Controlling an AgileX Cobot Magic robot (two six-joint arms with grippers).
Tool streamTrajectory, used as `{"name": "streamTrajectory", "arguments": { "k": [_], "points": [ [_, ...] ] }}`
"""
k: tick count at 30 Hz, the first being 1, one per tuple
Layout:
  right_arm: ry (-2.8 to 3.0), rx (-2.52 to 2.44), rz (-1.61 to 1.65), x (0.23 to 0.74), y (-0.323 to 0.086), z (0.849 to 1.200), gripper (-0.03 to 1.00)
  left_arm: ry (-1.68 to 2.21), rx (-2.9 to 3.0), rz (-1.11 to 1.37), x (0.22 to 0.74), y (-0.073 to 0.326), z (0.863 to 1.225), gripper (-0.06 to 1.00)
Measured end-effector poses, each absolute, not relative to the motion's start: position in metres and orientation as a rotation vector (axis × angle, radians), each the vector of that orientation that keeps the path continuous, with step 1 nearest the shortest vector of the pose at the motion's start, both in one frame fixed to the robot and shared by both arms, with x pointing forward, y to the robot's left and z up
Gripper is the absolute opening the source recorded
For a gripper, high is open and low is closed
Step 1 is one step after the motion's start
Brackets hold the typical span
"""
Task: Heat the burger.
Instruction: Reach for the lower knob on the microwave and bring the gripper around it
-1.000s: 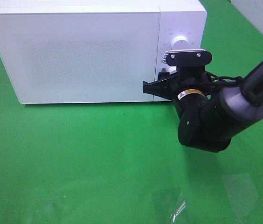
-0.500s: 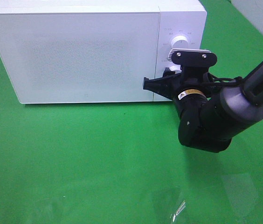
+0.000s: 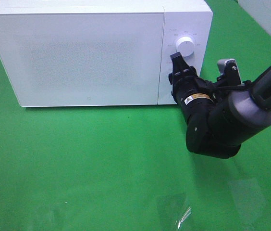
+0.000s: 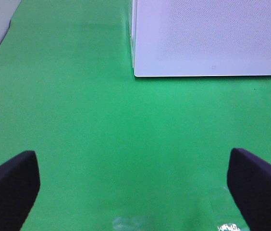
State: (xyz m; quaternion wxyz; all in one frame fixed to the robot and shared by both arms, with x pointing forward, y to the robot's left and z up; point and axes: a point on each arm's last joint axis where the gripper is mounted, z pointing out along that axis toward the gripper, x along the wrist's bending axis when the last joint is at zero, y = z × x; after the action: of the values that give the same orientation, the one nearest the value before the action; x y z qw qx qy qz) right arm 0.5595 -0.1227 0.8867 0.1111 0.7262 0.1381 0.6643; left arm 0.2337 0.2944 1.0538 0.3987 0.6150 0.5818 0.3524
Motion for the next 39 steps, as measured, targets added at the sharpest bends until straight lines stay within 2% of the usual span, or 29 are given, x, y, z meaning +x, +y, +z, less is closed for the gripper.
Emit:
{"name": "streamTrajectory", "arguments": {
  "k": [12, 39],
  "points": [
    [-0.061, 2.372, 2.157, 0.5591, -0.123, 0.8861, 0.43, 1.473, 1.557, 0.892, 0.2337, 0.2944, 1.0538, 0.98],
    [-0.037, 2.363, 2.147, 0.5589, -0.1231, 0.8859, 0.43, 1.473, 1.557, 0.892, 0.2337, 0.2944, 1.0538, 0.98]
  ]
}}
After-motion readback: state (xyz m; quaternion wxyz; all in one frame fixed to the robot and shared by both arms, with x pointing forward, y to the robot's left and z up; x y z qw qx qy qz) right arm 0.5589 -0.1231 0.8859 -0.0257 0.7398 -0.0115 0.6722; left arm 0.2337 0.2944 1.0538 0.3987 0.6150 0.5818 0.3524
